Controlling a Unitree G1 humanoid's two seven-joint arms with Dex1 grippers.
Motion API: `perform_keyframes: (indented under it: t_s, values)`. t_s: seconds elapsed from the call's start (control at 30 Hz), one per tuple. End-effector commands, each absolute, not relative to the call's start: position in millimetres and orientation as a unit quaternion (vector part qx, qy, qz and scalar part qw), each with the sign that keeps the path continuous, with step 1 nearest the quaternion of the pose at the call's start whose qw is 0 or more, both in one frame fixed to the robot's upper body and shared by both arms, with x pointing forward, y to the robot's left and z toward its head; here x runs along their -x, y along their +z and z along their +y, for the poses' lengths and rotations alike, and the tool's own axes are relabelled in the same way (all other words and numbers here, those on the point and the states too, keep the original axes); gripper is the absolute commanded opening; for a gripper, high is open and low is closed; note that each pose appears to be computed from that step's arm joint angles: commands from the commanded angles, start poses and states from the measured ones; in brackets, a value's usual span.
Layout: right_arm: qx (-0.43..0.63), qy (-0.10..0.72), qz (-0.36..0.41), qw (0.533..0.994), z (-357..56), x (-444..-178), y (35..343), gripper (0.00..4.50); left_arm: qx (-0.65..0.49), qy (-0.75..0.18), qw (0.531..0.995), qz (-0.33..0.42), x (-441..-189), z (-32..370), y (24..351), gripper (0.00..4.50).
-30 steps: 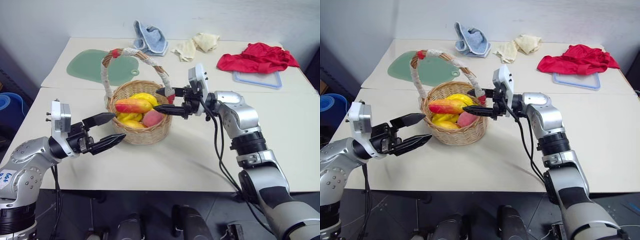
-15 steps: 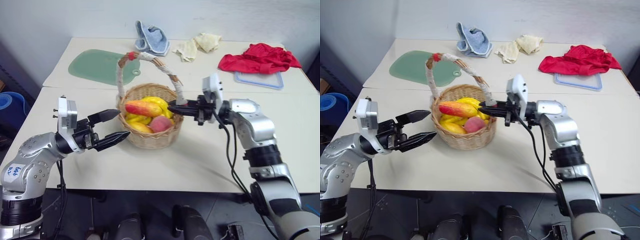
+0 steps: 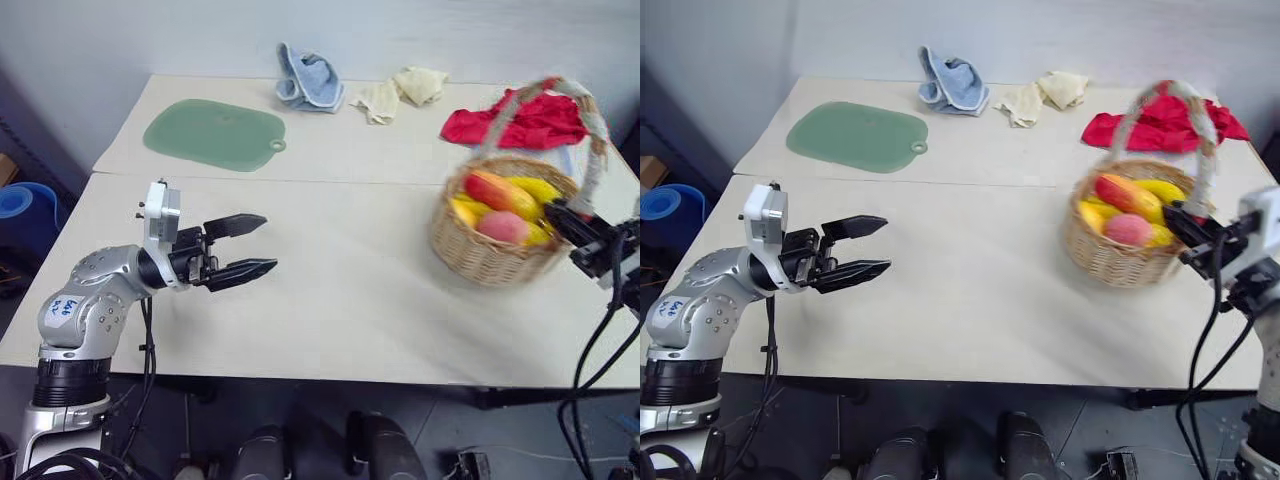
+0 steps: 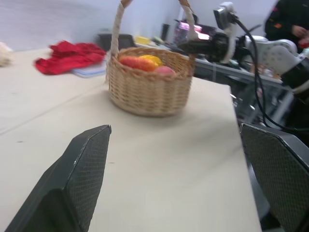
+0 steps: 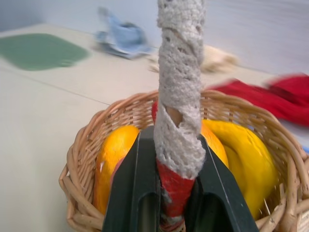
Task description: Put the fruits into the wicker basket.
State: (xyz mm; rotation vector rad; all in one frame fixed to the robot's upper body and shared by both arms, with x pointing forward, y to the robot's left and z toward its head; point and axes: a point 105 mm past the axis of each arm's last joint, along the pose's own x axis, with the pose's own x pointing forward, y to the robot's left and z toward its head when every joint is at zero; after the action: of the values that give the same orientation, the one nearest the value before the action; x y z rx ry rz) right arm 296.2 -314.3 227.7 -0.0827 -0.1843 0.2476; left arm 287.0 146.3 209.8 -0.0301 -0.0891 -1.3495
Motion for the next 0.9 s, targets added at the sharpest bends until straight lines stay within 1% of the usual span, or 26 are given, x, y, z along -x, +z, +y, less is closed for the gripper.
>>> perform_keyframes:
  t_s: [0.03,0.2,0.27,0.33,0.4,0.5,0.63,0.7,0.8,0.9]
  values:
    - [0.068,0.095,-0.122,0.986,-327,-299,242,0.20,0.000,-0.630,0.775,-0.048,-291,148,219,4.50]
    - [0.052,0.057,-0.095,0.992,-352,-315,225,0.20,-0.008,-0.633,0.773,-0.045,-292,148,221,4.50]
    - [0.048,0.057,-0.082,0.994,-357,-319,222,0.20,-0.007,-0.633,0.773,-0.042,-291,149,219,4.50]
    - [0.035,0.054,-0.087,0.994,-362,-317,227,0.94,-0.011,-0.630,0.775,-0.036,-289,151,217,4.50]
    - [0.045,0.039,-0.100,0.993,-368,-312,235,1.49,-0.011,-0.623,0.781,-0.032,-286,155,218,4.50]
    - [0.062,0.046,-0.098,0.992,-367,-300,236,2.53,-0.019,-0.617,0.786,-0.015,-281,161,213,4.50]
    - [0.155,0.065,-0.084,0.982,-363,-272,243,3.93,-0.042,-0.583,0.811,-0.002,-279,171,201,4.50]
    - [0.186,0.067,-0.072,0.978,-368,-256,246,4.47,-0.049,-0.575,0.817,0.015,-276,179,189,4.50]
    - [0.219,0.105,-0.007,0.970,-368,-240,227,4.47,-0.075,-0.555,0.828,0.036,-276,194,173,4.50]
    - [0.243,0.189,-0.011,0.951,-343,-232,212,4.47,-0.100,-0.530,0.841,0.048,-271,208,166,4.50]
